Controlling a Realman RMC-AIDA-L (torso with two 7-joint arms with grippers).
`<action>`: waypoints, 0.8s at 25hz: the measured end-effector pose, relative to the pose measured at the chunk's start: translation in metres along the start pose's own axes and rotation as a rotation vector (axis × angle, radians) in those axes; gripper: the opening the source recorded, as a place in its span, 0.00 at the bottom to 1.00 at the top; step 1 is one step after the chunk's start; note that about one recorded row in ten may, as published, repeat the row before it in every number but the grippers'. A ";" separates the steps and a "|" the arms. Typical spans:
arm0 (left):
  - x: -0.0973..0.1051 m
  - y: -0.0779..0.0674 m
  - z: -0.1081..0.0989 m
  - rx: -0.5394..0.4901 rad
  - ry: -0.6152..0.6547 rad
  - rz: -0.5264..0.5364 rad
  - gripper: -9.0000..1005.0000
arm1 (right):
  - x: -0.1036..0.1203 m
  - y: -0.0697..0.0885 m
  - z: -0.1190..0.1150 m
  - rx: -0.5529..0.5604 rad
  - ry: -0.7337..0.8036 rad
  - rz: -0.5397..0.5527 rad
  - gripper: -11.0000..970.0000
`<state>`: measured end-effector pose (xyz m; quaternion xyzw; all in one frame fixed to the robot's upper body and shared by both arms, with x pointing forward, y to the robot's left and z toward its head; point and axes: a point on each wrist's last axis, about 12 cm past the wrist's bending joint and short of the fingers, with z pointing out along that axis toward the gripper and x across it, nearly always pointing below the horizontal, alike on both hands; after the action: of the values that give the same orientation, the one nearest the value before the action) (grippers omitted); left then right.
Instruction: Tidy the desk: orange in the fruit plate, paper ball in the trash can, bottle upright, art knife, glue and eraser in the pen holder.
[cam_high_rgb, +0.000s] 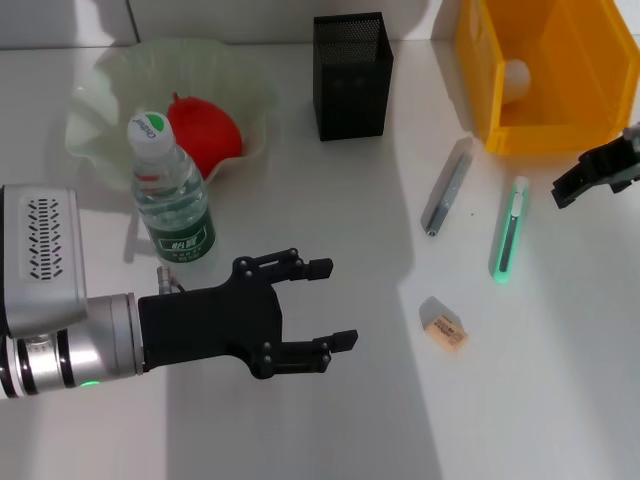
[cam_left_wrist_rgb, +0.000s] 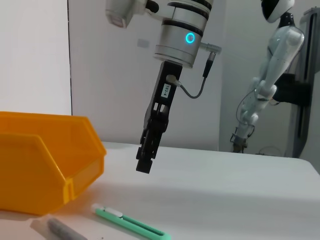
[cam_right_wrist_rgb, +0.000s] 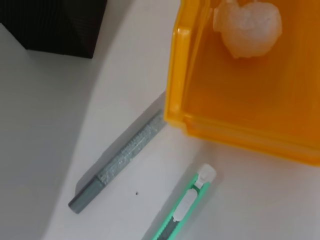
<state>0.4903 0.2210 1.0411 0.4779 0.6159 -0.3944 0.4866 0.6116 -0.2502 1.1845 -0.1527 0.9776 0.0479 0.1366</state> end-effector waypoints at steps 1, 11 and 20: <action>0.001 0.000 0.000 -0.006 0.005 0.007 0.80 | -0.002 0.001 0.002 0.000 -0.002 0.009 0.74; 0.008 0.001 0.003 -0.021 0.030 0.018 0.80 | -0.016 0.005 0.024 -0.023 -0.048 0.088 0.75; 0.010 0.003 0.004 -0.032 0.043 0.017 0.80 | -0.020 0.012 0.043 -0.054 -0.044 0.095 0.75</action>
<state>0.4932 0.2195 1.0308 0.4835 0.6284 -0.3701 0.4841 0.6368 -0.2271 1.1492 -0.1088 0.9789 0.0840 0.1515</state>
